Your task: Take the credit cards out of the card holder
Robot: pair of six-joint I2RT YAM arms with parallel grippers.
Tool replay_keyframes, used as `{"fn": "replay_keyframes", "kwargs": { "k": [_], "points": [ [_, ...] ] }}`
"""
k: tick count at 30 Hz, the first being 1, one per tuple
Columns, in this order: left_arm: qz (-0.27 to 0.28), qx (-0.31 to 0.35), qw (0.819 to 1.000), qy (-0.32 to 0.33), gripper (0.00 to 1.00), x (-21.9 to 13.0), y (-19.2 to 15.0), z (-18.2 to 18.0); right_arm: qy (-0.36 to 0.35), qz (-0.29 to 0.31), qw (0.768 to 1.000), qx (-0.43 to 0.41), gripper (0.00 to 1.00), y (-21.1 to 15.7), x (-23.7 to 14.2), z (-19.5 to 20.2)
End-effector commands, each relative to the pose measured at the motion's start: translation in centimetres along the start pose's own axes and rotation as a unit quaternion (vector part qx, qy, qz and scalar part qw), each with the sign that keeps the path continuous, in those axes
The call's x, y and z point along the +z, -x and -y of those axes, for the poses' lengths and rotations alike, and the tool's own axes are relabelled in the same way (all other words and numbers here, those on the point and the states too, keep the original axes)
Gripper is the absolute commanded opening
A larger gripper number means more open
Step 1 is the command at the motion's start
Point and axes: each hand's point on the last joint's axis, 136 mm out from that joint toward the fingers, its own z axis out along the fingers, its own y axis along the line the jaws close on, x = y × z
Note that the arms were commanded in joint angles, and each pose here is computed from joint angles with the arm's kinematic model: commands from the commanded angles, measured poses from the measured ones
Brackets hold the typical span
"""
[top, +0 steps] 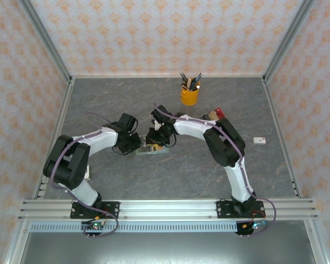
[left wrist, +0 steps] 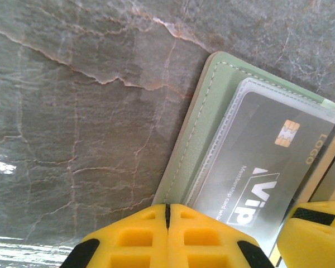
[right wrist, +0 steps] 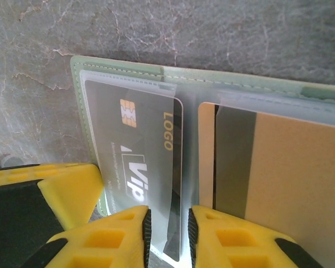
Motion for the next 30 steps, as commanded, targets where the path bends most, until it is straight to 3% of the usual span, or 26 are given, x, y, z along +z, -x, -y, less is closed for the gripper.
{"fn": "replay_keyframes", "kwargs": {
  "k": [1,9,13,20,26,30],
  "points": [
    [-0.027,-0.010,0.999,0.042,0.05,1.6,-1.3,-2.2,-0.007,-0.014,1.000,0.012,0.27,-0.2,1.1,0.4],
    [-0.034,-0.010,0.998,0.047,0.05,1.9,-1.6,-2.5,0.004,-0.028,1.000,0.002,0.28,-0.2,1.5,-0.1],
    [-0.034,-0.011,0.998,0.049,0.05,1.9,-1.6,-2.6,-0.071,-0.005,0.997,0.000,0.27,0.3,0.9,2.0],
    [-0.035,-0.012,0.998,0.053,0.04,2.0,-1.7,-2.8,-0.125,-0.006,0.992,0.015,0.27,0.1,1.5,4.3],
    [-0.041,-0.011,0.998,0.053,0.04,2.3,-1.8,-2.8,-0.084,-0.035,0.996,0.010,0.27,-0.4,2.8,3.1],
    [-0.043,-0.012,0.998,0.055,0.03,2.5,-1.9,-3.0,0.006,-0.047,0.999,-0.018,0.27,-0.7,2.5,-0.6]
  ]
}}
